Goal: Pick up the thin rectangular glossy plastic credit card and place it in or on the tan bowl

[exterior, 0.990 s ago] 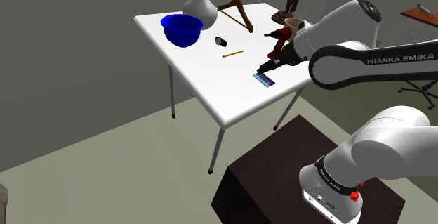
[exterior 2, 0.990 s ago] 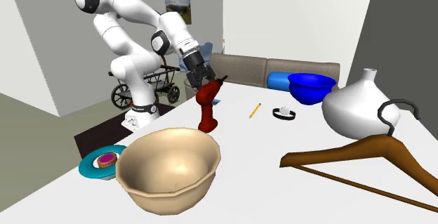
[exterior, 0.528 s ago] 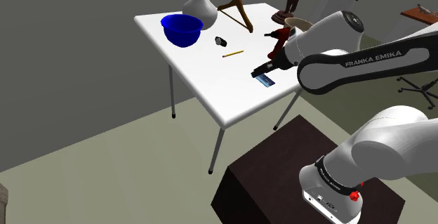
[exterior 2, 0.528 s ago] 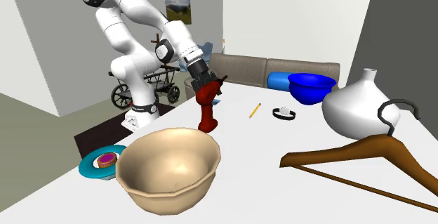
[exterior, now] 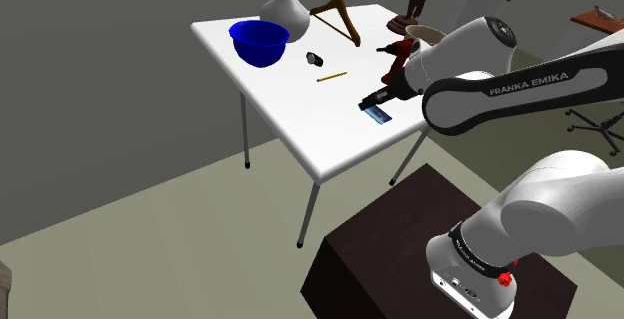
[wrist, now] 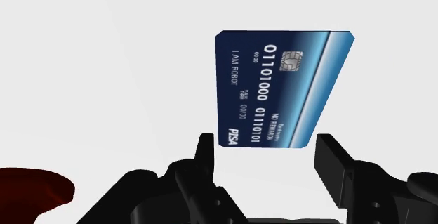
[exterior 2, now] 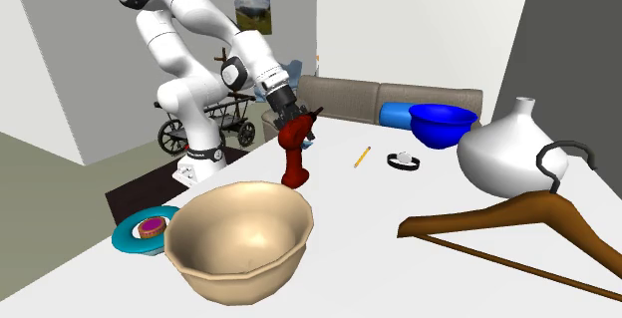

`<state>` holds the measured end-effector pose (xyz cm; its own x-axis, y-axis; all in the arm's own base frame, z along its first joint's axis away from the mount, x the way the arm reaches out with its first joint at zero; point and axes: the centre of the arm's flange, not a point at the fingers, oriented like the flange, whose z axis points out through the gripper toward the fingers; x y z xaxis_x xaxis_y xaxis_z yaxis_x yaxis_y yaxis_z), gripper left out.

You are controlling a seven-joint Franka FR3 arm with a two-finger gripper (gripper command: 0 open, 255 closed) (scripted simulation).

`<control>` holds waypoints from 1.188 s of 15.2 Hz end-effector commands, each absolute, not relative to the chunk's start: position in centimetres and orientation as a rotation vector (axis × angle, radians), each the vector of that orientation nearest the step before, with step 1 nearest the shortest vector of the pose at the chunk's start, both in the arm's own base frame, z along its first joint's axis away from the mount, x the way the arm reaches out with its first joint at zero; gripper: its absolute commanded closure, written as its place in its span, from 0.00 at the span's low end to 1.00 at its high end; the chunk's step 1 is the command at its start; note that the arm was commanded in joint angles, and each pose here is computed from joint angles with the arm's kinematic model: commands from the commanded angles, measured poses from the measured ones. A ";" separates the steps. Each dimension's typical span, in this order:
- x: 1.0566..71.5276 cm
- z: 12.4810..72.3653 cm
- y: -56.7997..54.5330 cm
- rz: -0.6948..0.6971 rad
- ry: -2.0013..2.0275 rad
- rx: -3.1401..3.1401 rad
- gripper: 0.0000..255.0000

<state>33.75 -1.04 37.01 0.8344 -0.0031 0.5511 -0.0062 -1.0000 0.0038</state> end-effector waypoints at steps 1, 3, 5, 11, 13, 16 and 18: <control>33.7 37.0 -1.0 0.902 -0.008 3.004 1.00; 33.7 37.0 -1.0 0.902 -0.008 3.004 1.00; 33.8 37.0 -1.0 0.902 -0.008 3.004 1.00; 33.8 38.1 -1.0 0.902 -0.008 3.004 1.00; 33.8 39.1 -1.0 0.902 -0.008 3.004 1.00; 33.8 40.7 -1.0 0.902 -0.008 3.004 1.00; 33.8 41.8 -1.0 0.902 -0.008 3.004 1.00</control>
